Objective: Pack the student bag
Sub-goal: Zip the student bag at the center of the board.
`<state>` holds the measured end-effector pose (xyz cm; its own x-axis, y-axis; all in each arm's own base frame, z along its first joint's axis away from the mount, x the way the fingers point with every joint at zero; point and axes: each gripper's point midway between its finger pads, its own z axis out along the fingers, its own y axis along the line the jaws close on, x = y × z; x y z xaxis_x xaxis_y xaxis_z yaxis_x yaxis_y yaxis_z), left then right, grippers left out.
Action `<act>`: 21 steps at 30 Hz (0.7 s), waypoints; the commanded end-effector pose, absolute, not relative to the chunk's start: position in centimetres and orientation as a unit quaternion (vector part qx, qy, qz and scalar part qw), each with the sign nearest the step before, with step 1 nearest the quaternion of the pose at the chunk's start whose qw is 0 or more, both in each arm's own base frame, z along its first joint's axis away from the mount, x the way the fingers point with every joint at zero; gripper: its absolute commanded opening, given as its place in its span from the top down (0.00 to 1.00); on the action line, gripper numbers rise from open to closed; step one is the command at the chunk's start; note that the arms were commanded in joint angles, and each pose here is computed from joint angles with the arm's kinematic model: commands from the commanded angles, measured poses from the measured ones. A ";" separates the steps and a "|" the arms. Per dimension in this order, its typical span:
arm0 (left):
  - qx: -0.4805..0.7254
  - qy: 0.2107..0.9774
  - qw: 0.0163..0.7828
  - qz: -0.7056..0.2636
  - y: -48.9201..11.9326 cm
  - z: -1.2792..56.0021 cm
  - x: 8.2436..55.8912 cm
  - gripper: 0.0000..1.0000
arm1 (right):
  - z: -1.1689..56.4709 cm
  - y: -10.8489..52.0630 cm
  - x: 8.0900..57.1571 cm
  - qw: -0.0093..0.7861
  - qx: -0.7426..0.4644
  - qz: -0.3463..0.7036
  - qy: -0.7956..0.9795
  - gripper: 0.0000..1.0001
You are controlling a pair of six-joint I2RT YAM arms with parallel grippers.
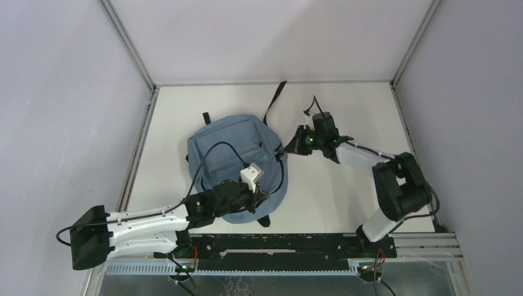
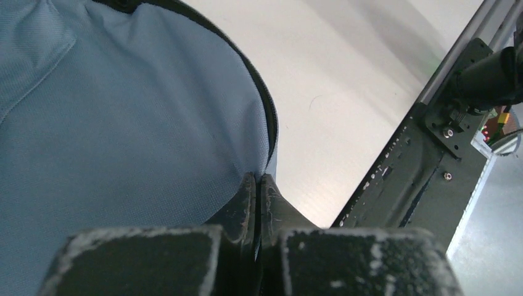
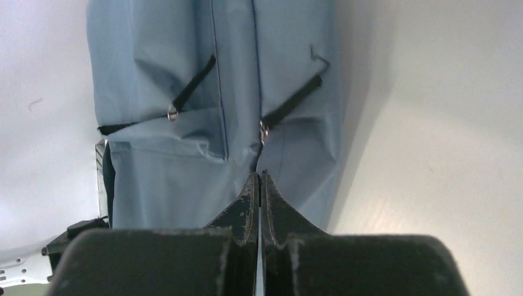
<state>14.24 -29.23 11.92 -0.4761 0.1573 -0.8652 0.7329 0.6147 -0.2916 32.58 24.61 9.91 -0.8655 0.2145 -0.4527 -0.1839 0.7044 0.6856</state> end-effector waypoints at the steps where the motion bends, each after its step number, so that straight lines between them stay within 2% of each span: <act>1: 0.292 0.775 0.398 -0.394 -30.4 12.0 10.9 1.00 | 13.4 24.4 40.5 0.365 0.017 0.365 0.856 1.00; 10: 0.312 0.760 0.392 -0.414 -31.0 12.3 9.2 1.00 | 14.4 25.0 46.4 0.374 0.035 0.366 0.852 1.00; 16: 0.287 0.746 0.481 -0.361 -32.6 17.8 13.6 1.00 | 17.8 22.1 48.6 0.413 0.072 0.359 0.834 1.00; 17: 0.284 0.736 0.503 -0.354 -33.4 19.7 14.8 1.00 | 18.8 21.5 49.1 0.417 0.081 0.364 0.829 0.96; 19: 0.274 0.724 0.533 -0.341 -34.7 23.0 17.8 1.00 | 21.7 20.1 50.0 0.423 0.102 0.365 0.823 0.56; 21: 0.227 0.720 0.547 -0.362 -35.8 27.6 21.5 1.00 | 25.2 18.2 50.1 0.453 0.118 0.342 0.815 0.26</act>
<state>16.99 -31.58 15.42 -0.3845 0.1597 -0.9092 0.7054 0.6861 -0.1779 44.04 24.15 12.46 -0.8360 0.3279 -0.4399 -0.0832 0.7167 0.6924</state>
